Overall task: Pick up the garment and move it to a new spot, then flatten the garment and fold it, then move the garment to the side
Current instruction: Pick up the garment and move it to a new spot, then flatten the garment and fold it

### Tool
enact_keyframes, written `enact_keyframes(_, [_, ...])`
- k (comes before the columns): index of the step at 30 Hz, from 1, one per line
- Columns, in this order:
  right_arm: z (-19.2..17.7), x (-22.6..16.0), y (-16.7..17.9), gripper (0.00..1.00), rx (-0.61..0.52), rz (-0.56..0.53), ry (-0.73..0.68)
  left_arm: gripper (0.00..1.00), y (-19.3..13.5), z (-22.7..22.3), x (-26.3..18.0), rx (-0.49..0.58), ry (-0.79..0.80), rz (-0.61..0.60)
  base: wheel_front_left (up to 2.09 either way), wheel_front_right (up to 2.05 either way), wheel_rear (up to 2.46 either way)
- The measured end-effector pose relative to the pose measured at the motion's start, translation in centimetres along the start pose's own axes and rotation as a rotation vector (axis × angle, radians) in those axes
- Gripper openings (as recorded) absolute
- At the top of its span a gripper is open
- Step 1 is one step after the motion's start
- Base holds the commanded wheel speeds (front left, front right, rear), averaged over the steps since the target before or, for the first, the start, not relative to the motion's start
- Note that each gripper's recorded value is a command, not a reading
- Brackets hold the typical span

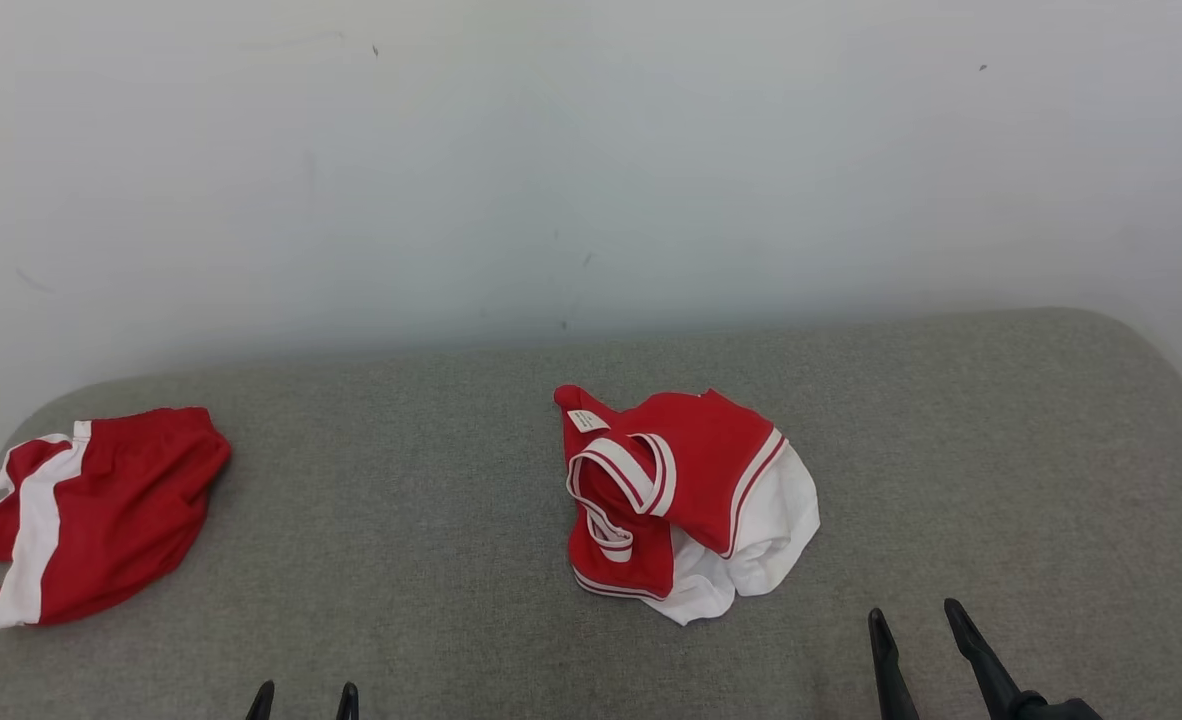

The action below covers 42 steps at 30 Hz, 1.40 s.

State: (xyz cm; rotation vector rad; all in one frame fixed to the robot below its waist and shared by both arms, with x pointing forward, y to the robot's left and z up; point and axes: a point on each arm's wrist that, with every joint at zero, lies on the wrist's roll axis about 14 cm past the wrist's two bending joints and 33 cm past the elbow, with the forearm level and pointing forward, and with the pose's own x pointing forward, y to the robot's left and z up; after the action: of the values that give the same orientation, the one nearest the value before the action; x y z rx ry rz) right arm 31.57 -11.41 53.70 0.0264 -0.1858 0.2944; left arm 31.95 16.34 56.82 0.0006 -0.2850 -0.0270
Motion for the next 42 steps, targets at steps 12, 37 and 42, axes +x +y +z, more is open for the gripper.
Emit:
enact_keyframes(12, [-0.1, 0.0, 0.2, 1.0, -0.004, 0.006, 0.002, 1.0, 0.2, 0.1, -0.2, 0.008, -0.004, 0.017, 0.0, 0.0, 0.0])
enact_keyframes(37, [-0.6, 0.8, -1.8, 1.0, -0.015, -0.048, 0.02, 1.0, -9.9, -2.5, 3.5, -0.175, 0.07, -0.302, 0.0, 0.0, 0.0])
enact_keyframes(42, [-1.3, 1.0, -2.5, 1.0, -0.019, -0.065, 0.046, 1.0, -13.8, -4.7, 3.8, -0.252, 0.152, -0.424, 0.0, 0.0, 0.0])
